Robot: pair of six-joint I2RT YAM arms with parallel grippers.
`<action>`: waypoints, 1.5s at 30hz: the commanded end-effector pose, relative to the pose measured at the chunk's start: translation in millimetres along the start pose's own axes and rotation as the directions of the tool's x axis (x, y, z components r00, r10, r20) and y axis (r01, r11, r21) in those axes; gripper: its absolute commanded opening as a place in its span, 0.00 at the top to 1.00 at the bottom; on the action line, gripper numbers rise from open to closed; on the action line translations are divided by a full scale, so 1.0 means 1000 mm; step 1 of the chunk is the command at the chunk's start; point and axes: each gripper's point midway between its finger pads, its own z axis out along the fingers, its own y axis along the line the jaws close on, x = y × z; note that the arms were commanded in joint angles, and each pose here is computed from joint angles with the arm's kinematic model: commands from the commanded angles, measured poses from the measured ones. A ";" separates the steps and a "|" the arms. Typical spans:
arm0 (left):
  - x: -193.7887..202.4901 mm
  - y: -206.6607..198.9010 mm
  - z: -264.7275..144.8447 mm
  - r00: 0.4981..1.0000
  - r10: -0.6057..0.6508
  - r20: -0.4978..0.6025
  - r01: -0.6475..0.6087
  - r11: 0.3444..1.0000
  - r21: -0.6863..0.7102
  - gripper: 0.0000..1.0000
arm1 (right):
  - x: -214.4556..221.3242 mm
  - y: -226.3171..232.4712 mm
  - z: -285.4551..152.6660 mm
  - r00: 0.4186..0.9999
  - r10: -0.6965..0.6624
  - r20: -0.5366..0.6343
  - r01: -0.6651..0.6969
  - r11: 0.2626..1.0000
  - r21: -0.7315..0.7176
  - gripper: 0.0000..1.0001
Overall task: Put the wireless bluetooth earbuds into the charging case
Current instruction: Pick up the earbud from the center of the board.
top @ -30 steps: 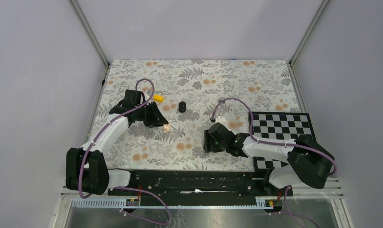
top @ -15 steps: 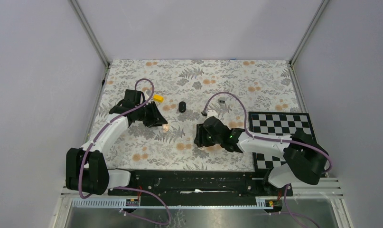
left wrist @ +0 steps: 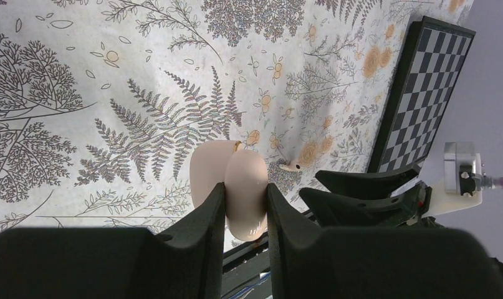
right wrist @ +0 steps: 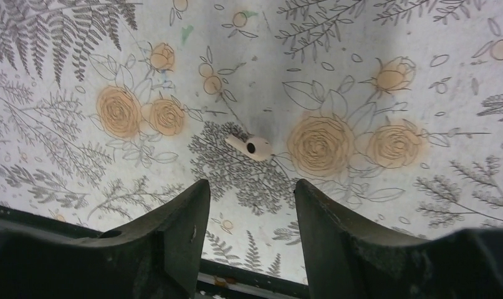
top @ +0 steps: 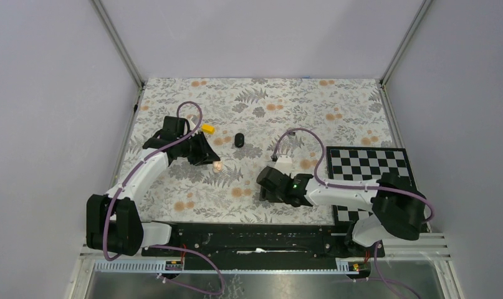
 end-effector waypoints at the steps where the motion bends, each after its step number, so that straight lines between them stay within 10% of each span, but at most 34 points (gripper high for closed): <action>1: -0.008 -0.012 -0.007 0.998 0.047 0.049 -0.049 0.998 0.040 1.00 | -0.013 0.017 0.004 0.993 0.097 0.065 -0.101 0.994 0.052 0.43; 10: -0.003 -0.011 -0.008 0.997 0.061 0.042 -0.063 0.997 0.047 1.00 | -0.009 0.023 0.018 0.993 0.107 0.054 -0.111 0.991 0.077 0.65; 45: -0.001 -0.011 -0.008 0.997 0.070 0.034 -0.072 0.996 0.053 1.00 | -0.023 0.016 0.043 0.994 -0.030 0.102 0.010 0.982 0.190 0.63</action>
